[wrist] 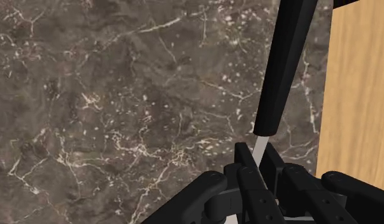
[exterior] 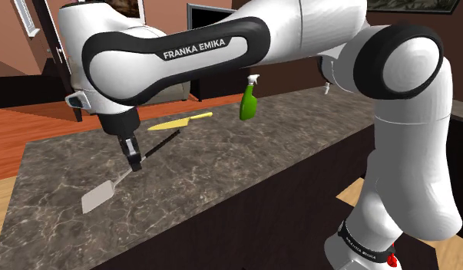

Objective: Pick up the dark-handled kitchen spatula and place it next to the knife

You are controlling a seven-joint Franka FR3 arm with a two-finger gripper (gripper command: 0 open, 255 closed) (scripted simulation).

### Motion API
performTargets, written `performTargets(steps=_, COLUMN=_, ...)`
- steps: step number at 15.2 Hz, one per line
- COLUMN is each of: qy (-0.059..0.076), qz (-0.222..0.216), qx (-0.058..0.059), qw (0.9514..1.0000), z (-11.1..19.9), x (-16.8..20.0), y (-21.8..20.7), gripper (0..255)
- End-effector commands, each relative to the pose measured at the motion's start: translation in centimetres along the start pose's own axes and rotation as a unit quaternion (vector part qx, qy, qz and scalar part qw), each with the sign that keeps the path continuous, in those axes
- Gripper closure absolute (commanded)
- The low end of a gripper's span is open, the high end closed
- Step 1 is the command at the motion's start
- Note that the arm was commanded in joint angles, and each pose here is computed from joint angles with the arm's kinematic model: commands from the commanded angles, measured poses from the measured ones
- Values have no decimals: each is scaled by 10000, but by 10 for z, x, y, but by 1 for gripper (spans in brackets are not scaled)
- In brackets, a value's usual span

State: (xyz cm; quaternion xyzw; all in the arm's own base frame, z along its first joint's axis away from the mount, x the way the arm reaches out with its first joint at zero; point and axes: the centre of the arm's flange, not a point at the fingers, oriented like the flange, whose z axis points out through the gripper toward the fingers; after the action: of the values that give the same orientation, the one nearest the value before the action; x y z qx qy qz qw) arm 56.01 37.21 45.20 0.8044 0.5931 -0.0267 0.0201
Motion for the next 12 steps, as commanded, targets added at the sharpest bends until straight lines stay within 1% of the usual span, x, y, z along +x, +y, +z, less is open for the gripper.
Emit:
performTargets(steps=1, qy=2, qz=-6, qx=0, qw=10000, z=-1, x=-23, y=12, gripper=255)
performTargets(steps=12, qy=2, qz=-6, qx=0, qw=10000, z=8, x=-150, y=83, gripper=255)
